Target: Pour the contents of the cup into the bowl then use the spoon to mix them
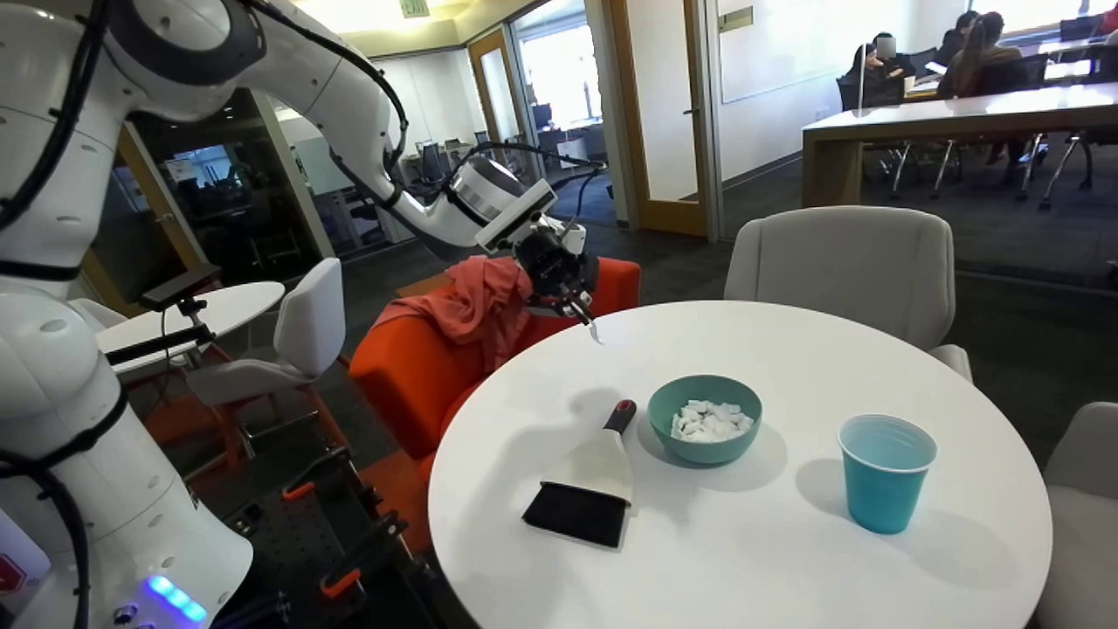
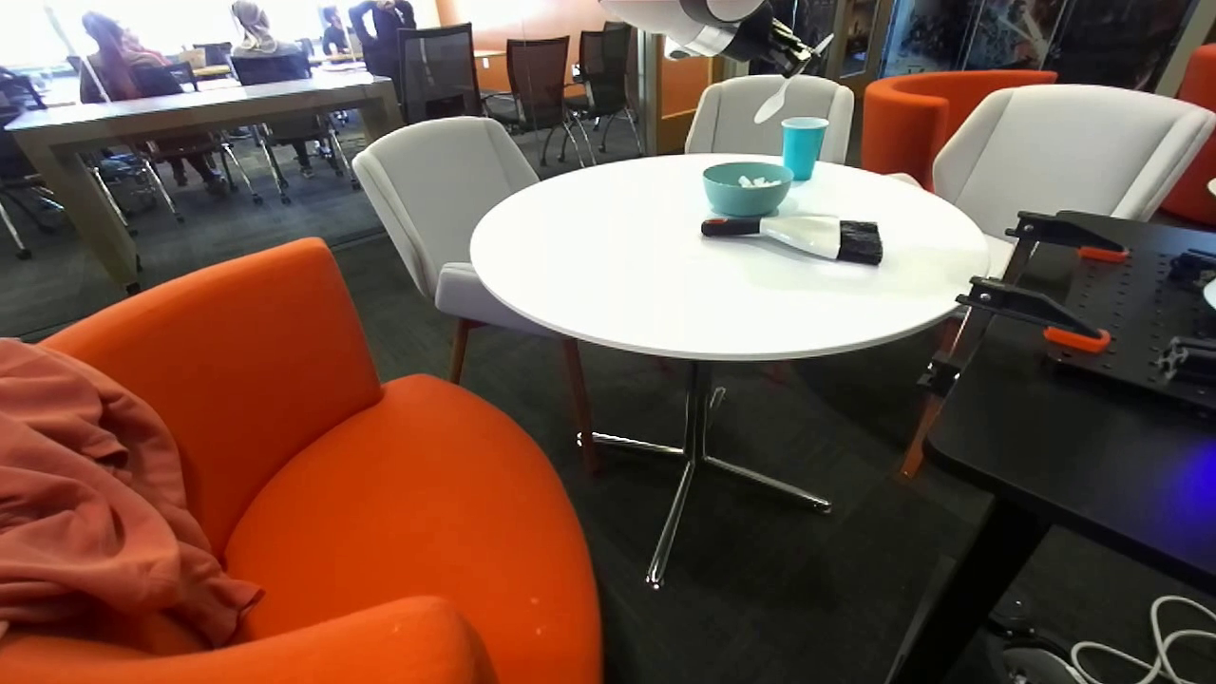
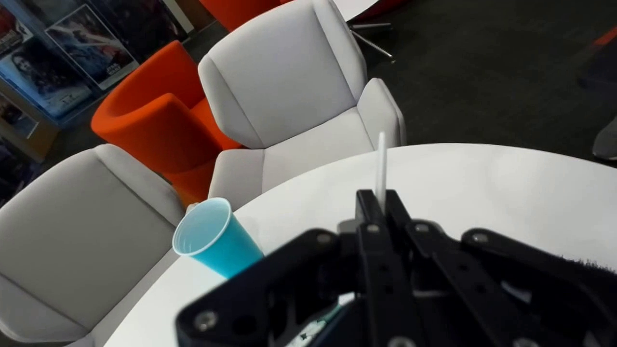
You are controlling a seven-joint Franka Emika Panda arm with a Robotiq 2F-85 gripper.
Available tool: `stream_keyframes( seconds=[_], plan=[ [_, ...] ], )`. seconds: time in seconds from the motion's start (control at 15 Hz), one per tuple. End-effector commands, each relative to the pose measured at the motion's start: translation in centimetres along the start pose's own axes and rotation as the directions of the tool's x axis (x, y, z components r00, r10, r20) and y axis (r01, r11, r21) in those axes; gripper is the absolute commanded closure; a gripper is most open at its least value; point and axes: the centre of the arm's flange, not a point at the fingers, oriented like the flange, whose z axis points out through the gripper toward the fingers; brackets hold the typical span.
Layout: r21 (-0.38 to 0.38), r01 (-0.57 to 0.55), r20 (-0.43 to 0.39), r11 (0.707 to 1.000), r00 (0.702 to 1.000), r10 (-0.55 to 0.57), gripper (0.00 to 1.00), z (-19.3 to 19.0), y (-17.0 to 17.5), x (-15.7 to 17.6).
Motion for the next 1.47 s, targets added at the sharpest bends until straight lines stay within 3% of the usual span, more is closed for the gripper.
stream_keyframes(
  seconds=[0.0, 0.4, 0.47, 0.6, 0.8, 1.0, 1.13, 1.2, 1.4],
  plan=[
    [-0.017, -0.019, 0.040, 1.000, 0.999, 0.020, 0.96, 0.2, 0.2, 1.1],
    [-0.056, 0.079, 0.222, 0.995, 0.973, -0.064, 0.96, 3.4, 3.2, 3.8],
    [-0.096, 0.057, 0.220, 0.994, 0.975, -0.034, 0.96, 4.2, 3.6, 4.4],
    [-0.156, 0.137, 0.221, 0.978, 0.970, -0.101, 0.96, 6.0, 4.7, 5.6],
    [-0.230, 0.297, 0.176, 0.927, 0.949, -0.260, 0.97, 8.4, 6.0, 7.8],
    [-0.271, 0.432, 0.114, 0.860, 0.902, -0.417, 0.96, 9.8, 6.5, 9.7],
    [-0.270, 0.522, 0.087, 0.809, 0.850, -0.520, 0.96, 10.1, 6.4, 10.9],
    [-0.270, 0.457, 0.104, 0.848, 0.889, -0.446, 0.95, 10.3, 5.3, 9.7],
    [-0.266, 0.507, 0.096, 0.820, 0.860, -0.501, 0.95, 10.6, 5.3, 10.3]
  ],
)
